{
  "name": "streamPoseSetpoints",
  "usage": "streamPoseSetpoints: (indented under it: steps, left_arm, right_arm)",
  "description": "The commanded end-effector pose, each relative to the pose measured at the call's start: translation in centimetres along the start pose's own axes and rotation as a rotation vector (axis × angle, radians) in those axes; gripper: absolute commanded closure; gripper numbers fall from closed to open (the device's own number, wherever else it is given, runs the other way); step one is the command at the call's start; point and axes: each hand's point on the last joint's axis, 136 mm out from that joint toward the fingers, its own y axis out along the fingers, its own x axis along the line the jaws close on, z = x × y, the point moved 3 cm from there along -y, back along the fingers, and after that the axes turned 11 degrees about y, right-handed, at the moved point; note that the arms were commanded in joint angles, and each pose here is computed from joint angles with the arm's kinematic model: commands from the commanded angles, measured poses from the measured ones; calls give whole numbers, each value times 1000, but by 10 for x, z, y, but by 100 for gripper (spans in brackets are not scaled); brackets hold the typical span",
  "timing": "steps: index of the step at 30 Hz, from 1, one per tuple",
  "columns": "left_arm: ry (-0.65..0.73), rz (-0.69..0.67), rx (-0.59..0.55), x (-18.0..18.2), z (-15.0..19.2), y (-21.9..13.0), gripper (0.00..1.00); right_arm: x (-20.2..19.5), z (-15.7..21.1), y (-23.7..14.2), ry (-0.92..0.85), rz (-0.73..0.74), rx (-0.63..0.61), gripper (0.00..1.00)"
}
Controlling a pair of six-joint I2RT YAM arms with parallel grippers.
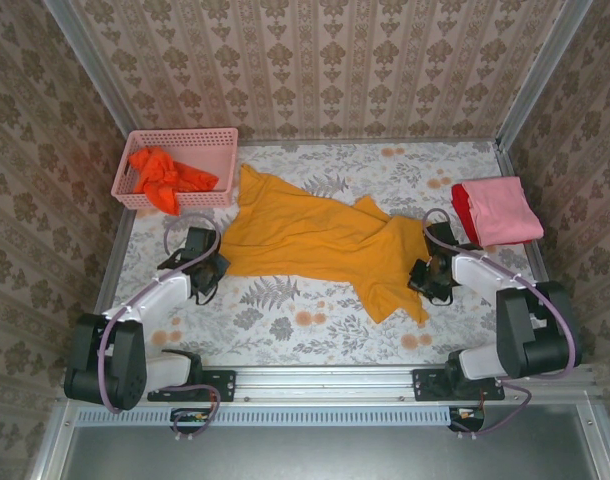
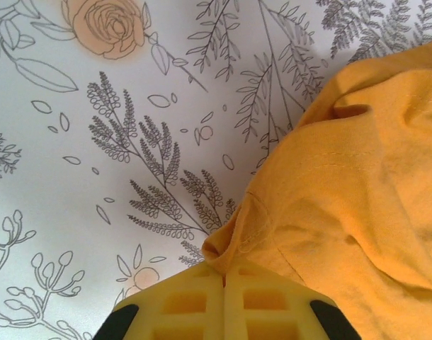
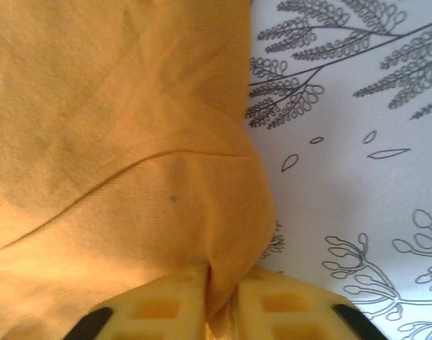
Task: Fold and stack the t-shirts
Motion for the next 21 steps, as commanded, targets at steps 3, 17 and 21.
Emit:
streamPoseSetpoints:
  steps: [3, 17, 21]
  left_arm:
    - [-28, -33, 5, 12, 5, -1, 100]
    - [31, 137, -191, -45, -62, -61, 100]
    - [80, 275, -368, -87, -110, -114, 100]
  right_arm:
    - [-2, 3, 0, -16, 22, 25, 100]
    - [51, -39, -152, -44, -301, -379, 100]
    - [78, -56, -228, -96, -410, -520, 100]
